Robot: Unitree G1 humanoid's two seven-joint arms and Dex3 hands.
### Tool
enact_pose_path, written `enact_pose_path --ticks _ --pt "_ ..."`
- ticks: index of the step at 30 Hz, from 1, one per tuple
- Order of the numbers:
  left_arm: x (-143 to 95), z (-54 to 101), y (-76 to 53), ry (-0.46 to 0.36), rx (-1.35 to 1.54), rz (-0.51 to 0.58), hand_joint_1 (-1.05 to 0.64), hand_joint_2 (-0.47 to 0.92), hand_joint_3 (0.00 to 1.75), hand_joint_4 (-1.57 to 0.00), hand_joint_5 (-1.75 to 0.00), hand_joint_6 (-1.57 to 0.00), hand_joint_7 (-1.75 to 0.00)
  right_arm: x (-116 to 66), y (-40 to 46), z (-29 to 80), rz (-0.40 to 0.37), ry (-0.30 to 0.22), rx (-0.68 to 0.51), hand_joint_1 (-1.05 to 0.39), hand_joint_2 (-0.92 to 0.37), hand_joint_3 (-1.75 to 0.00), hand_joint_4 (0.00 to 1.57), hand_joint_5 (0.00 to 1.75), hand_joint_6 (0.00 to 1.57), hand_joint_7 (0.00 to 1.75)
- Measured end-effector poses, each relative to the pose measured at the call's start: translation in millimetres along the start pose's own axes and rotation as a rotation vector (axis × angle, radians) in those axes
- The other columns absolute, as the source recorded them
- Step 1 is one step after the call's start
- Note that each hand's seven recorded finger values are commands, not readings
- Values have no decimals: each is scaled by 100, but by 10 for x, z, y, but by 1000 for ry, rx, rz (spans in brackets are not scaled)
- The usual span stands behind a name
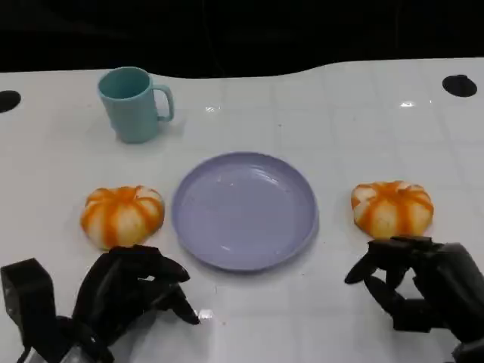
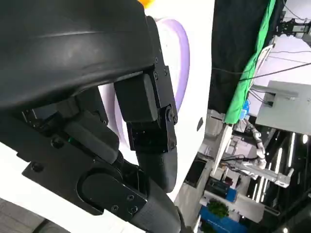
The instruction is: Grasp the bread from the table and place it into the plate.
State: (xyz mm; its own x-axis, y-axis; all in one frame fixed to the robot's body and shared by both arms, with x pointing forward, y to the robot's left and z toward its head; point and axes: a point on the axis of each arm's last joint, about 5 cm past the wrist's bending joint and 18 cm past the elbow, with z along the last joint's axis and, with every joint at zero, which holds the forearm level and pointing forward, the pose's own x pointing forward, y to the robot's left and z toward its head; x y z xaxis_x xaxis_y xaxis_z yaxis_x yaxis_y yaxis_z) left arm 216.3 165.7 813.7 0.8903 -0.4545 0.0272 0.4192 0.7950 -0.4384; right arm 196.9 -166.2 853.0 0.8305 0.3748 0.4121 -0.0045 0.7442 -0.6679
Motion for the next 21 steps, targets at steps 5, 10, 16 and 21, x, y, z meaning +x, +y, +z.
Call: enact_pose_path --ticks 5,10,16,21 --pt "10 3 0 0 0 -1 -105 72 0 -157 -57 -157 -19 22 -26 5 -23 2 -11 -27 -77 -37 52 118 73 46" --pt "21 1 0 3 -3 -2 -105 72 0 -157 -56 -157 -18 50 -87 -9 -59 25 -34 -34 -85 -21 40 98 61 36" --pt "25 2 0 3 -3 -4 -105 72 0 -157 -57 -157 -18 86 -164 -17 -63 38 -111 -41 -92 -5 32 62 55 17" --pt "26 2 -3 2 0 -5 -105 72 0 -157 -57 -157 -19 134 -287 -25 -55 66 -252 -48 -92 -3 17 48 43 6"
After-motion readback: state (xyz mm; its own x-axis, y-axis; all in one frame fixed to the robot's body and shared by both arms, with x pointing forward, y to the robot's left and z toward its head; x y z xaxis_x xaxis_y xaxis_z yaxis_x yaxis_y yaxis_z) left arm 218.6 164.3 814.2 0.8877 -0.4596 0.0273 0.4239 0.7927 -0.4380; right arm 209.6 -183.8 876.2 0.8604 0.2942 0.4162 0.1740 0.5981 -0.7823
